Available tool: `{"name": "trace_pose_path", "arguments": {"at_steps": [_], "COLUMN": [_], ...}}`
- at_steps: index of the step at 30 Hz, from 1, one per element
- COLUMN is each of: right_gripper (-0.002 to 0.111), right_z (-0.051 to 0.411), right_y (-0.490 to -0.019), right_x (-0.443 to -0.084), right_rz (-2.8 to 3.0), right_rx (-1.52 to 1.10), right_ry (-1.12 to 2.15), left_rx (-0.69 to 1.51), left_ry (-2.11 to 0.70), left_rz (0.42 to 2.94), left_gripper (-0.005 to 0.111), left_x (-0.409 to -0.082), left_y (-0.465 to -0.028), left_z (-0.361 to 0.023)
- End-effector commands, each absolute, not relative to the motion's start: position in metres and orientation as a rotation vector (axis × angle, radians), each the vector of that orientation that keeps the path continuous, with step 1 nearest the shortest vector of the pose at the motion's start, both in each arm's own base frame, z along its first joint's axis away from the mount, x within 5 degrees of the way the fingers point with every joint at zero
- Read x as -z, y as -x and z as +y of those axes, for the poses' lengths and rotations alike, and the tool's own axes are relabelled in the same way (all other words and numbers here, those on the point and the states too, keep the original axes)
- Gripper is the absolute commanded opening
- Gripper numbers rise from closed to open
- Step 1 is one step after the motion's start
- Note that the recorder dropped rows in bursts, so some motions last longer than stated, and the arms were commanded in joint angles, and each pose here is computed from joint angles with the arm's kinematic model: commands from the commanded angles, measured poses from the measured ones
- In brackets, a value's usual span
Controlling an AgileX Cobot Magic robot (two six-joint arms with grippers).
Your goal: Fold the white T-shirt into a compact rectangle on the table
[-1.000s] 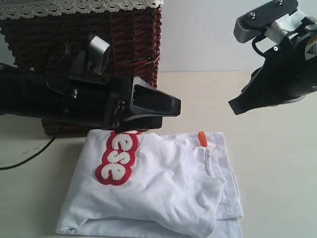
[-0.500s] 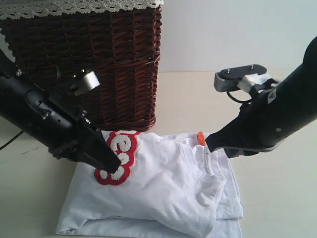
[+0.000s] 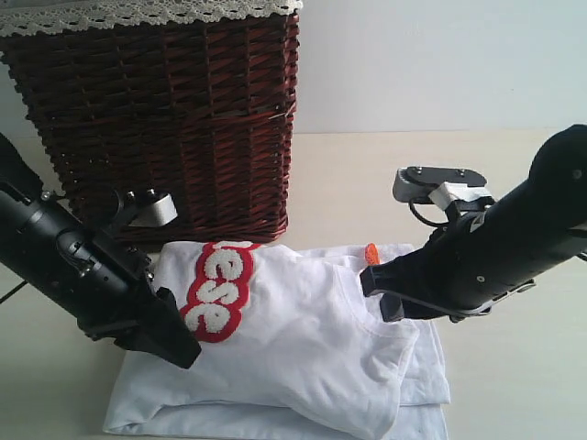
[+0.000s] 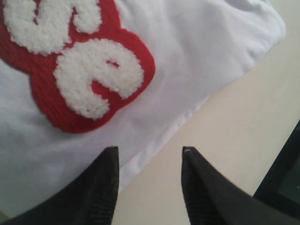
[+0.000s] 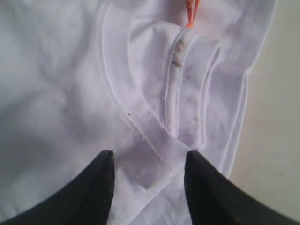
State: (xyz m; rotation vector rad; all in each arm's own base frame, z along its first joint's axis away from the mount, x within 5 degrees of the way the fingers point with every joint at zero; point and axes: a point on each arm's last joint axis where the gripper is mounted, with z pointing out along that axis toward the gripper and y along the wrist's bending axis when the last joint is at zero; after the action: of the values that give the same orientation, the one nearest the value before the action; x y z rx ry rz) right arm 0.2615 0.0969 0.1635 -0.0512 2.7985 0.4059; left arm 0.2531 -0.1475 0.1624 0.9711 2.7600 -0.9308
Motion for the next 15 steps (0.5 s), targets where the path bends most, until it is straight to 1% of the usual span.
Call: {"name": "trace_pose_path", "arguments": {"at_steps": [1, 7, 9, 11, 13, 14, 15], "right_gripper": [0.047, 0.047, 0.044, 0.033, 0.017, 0.007, 0.000], "right_z": [0.097, 0.097, 0.097, 0.097, 0.098, 0.099, 0.099], "right_y": [-0.266, -0.271, -0.272, -0.274, -0.275, -0.276, -0.277], "right_x": [-0.145, -0.123, -0.117, -0.114, -0.113, -0.113, -0.114], "right_rz": [2.830, 2.868, 2.875, 2.872, 2.868, 2.859, 2.851], "right_rx": [-0.366, -0.347, -0.342, -0.343, -0.348, -0.350, -0.353], "right_ry": [0.066, 0.017, 0.006, -0.011, 0.012, 0.040, 0.057], "left_rx": [0.951, 0.963, 0.974, 0.987, 0.991, 0.990, 0.990], "left_ry": [-0.949, -0.946, -0.931, -0.914, -0.908, -0.910, -0.910], "left_rz": [2.791, 2.817, 2.815, 2.815, 2.816, 2.817, 2.820], "left_gripper": [0.043, 0.043, 0.043, 0.043, 0.043, 0.042, 0.042], "left_x": [-0.149, -0.141, -0.141, -0.141, -0.141, -0.140, -0.140], "left_y": [-0.255, -0.256, -0.256, -0.257, -0.257, -0.257, -0.257], "left_z": [-0.149, -0.150, -0.151, -0.151, -0.152, -0.152, -0.152]}}
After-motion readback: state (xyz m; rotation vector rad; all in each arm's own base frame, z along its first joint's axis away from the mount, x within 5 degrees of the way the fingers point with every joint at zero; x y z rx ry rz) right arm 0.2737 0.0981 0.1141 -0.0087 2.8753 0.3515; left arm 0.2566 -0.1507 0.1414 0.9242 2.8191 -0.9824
